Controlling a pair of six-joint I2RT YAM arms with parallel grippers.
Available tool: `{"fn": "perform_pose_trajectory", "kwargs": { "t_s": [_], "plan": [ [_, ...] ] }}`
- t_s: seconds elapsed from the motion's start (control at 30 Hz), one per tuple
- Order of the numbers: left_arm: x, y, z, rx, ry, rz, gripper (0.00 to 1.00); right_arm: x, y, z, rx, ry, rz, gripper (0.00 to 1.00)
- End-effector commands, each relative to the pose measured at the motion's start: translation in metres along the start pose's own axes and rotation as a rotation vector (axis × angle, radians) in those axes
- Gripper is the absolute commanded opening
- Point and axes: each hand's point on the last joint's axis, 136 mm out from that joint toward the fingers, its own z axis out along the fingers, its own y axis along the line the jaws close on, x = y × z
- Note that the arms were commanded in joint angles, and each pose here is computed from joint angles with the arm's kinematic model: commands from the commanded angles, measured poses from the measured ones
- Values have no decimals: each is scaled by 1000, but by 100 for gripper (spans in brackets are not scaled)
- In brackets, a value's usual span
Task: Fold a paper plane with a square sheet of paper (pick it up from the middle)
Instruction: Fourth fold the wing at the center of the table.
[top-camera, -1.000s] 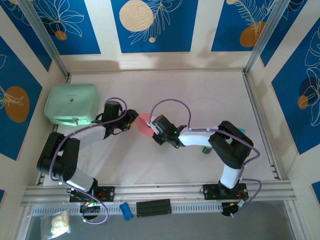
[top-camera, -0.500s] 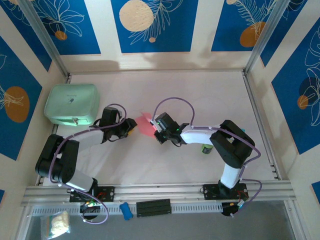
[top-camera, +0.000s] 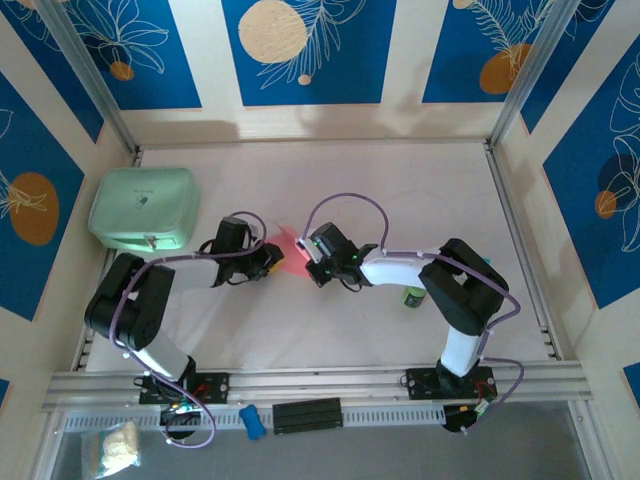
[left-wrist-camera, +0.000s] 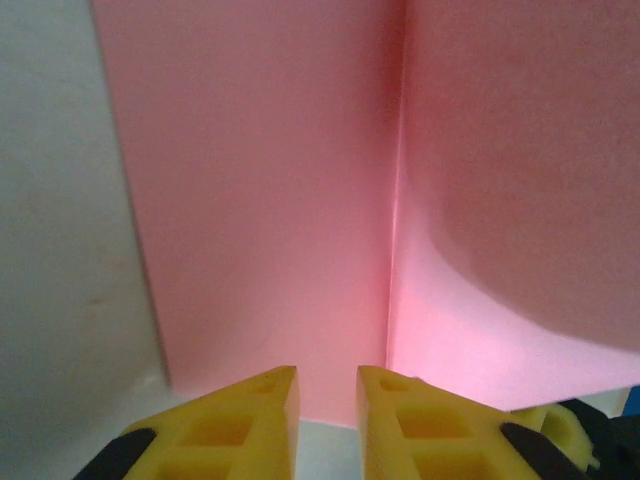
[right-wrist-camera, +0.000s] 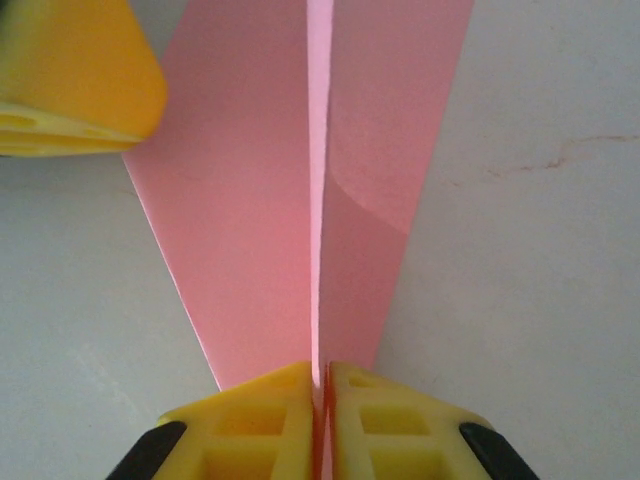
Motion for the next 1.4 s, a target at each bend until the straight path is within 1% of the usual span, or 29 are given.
{"fn": "perform_pose_trajectory", "kwargs": {
  "t_s": [0.0,0.23,0.6,1.1,1.37],
  "plan": [
    [-1,-17,7,55,14,14,20,-6,8,2,-68,8,5,11],
    [2,2,18,12,32,1,15,-4,15,5,-122,38,12,12],
    [3,13,23,-18,37,-11,13,1,24,10,-193,89,37,12],
    [3,12,20,-33,36,0,13,1,25,17,-269,130,105,12],
    [1,7,14,-28,15,5,14,4,25,18,-333,148,159,12]
  ]
}}
